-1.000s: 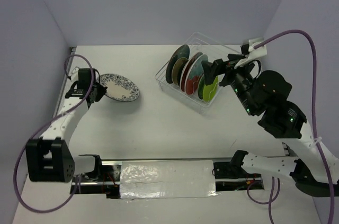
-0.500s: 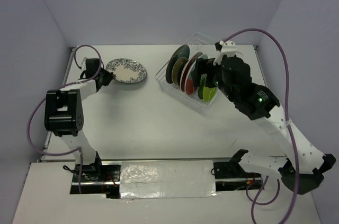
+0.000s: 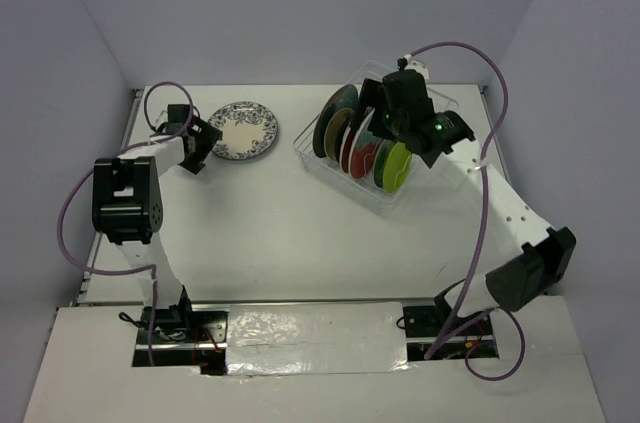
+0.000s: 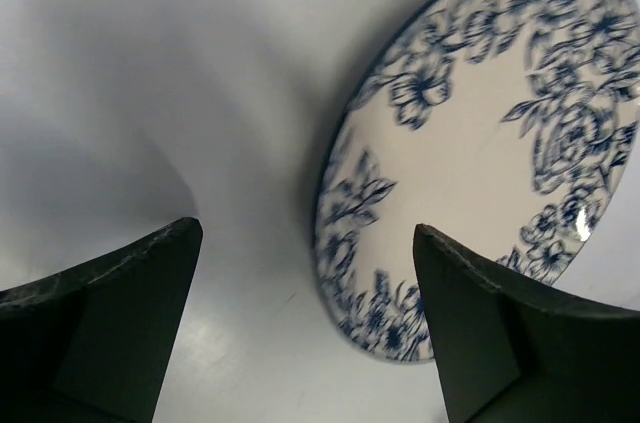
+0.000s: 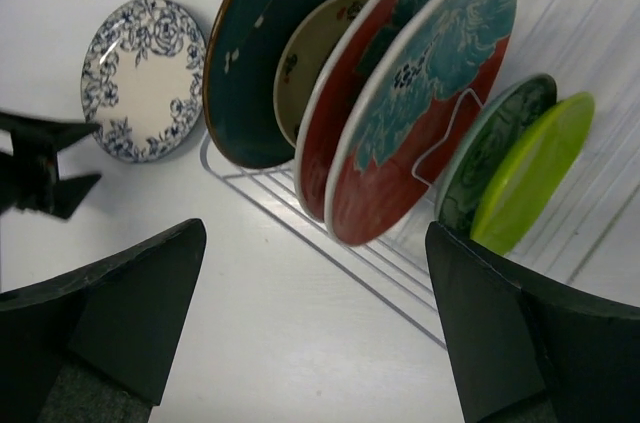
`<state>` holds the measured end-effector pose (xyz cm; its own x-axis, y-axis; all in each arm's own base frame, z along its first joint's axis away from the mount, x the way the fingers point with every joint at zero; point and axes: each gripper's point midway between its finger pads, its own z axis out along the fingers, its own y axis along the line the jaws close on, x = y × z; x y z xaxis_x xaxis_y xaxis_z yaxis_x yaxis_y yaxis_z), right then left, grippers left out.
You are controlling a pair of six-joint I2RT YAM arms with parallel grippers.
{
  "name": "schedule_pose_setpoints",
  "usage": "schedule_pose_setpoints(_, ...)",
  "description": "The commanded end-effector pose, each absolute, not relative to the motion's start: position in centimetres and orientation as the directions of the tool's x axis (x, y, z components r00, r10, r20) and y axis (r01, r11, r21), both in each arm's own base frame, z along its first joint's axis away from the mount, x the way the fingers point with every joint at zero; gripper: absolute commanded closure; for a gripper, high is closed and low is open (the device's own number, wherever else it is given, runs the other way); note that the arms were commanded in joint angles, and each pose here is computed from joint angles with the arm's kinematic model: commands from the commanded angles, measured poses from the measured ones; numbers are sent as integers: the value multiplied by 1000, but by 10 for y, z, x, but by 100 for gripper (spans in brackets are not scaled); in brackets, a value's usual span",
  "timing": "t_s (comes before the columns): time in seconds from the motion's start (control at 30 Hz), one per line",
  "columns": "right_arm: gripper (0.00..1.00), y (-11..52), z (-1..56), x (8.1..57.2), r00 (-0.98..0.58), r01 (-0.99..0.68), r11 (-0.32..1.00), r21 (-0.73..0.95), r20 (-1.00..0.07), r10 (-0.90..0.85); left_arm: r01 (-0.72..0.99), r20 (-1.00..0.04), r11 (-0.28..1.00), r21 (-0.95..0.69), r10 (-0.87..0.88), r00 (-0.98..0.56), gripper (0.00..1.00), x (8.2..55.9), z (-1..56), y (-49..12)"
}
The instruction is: Unload the plates from the dish rack
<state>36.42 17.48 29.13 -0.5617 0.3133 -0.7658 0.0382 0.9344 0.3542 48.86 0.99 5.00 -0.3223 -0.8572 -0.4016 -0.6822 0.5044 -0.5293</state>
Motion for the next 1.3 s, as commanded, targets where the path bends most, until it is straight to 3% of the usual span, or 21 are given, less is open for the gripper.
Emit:
schedule_pose_setpoints(0.0, 3, 173, 303, 385, -513, 155, 903, 402, -748, 421, -736, -483, 540, -407, -812, -328, 1, 456, 96, 32)
schedule_pose_setpoints(0.17, 18, 159, 289, 406, -461, 335, 862, 381, -731, 503, -650, -592, 626, -431, -740, -321, 0, 395, 195, 31)
schedule_pose_setpoints(0.2, 29, 157, 282, 409, -460, 364, 856, 367, -729, 508, -605, -628, 676, -421, -698, -343, 1, 385, 209, 28)
schedule_pose_setpoints(0.23, 32, 154, 279, 410, -447, 391, 843, 369, -725, 524, -553, -663, 696, -458, -682, -309, 1, 369, 241, 25)
schedule_pose_setpoints(0.4, 38, 157, 265, 412, -443, 382, 833, 401, -711, 546, -378, -778, 815, -440, -556, -293, 1, 311, 284, 10)
schedule_pose_setpoints(0.7, 48, 155, 251, 430, -447, 392, 815, 428, -685, 575, -217, -818, 915, -339, -401, -412, 1, 280, 244, -7)
schedule_pose_setpoints(1.27, 53, 164, 242, 440, -450, 367, 796, 482, -657, 605, -198, -806, 927, -319, -375, -458, 1, 276, 220, -10)
